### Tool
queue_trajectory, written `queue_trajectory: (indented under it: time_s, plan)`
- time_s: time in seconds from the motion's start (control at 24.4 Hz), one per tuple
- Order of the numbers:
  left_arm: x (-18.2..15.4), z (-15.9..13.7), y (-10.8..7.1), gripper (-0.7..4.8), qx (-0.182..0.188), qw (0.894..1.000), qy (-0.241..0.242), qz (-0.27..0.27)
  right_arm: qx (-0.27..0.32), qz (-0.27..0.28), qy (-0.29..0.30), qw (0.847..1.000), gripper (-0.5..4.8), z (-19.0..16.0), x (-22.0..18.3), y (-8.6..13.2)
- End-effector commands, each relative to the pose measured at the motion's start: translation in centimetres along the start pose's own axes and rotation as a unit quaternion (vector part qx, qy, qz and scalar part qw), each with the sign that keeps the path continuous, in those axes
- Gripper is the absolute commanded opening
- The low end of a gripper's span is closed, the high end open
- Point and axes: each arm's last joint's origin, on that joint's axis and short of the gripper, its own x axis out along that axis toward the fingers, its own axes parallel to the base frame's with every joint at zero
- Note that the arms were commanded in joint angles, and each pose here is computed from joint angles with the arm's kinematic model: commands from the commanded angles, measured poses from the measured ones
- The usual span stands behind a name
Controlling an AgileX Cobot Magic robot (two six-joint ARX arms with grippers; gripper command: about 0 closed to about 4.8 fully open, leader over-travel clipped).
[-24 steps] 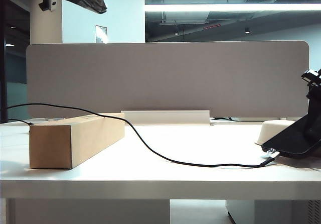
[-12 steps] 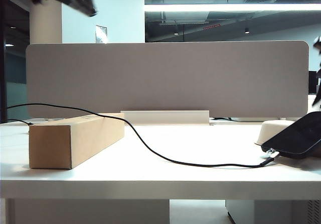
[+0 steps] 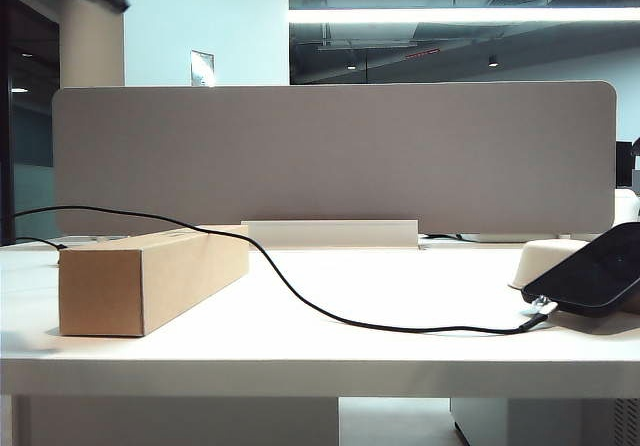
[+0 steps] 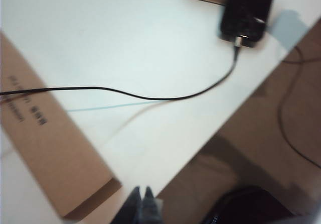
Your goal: Pick up the charging cable and the phone, plug the charging cable into the charging port on the phone, and finally place them back on the table.
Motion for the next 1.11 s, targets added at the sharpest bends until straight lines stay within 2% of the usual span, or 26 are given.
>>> queue_trajectory:
  time_s: [0.04, 0.25, 0.37, 0.45, 0.49, 0.66, 0.78, 0.94, 1.11]
  plan:
    - [-0.3, -1.9, -0.2, -0.06, -0.007, 0.997, -0.045, 0.056, -0.016, 0.013, -0.036, 0.999, -0.05, -0.9, -0.6, -0.1]
    - [0.0, -5.9, -0.8, -0.06, -0.014, 0.988, -0.114, 0.101, -0.024, 0.027, -0.070, 0.997, -0.05, -3.2, -1.3, -0.5]
    - [1.4, -9.6, -1.0, -0.06, -0.058, 0.982, -0.141, 0.112, -0.023, 0.039, -0.108, 0.993, -0.05, -4.6, -1.9, -0.7]
    - [2.3, -11.3, -1.0, -0.06, -0.102, 0.971, -0.183, 0.118, -0.028, 0.042, -0.129, 0.990, -0.05, -5.1, -2.4, -0.7]
    - [2.8, -12.2, -0.9, -0.06, -0.125, 0.962, -0.202, 0.136, -0.030, 0.046, -0.143, 0.988, -0.05, -5.4, -2.7, -0.8]
    - [3.9, -14.0, -0.8, -0.06, -0.120, 0.957, -0.219, 0.149, -0.034, 0.051, -0.159, 0.985, -0.05, -6.6, -2.9, -1.0]
    - [4.7, -15.0, -0.8, -0.06, -0.109, 0.958, -0.219, 0.151, -0.035, 0.057, -0.167, 0.984, -0.05, -7.5, -2.8, -1.3]
    - [5.5, -16.3, -0.7, -0.06, -0.078, 0.958, -0.222, 0.161, -0.038, 0.062, -0.179, 0.981, -0.05, -8.7, -2.6, -1.6]
    - [6.3, -17.7, -0.8, -0.06, -0.071, 0.957, -0.229, 0.164, -0.041, 0.060, -0.174, 0.982, -0.05, -9.2, -2.7, -1.7]
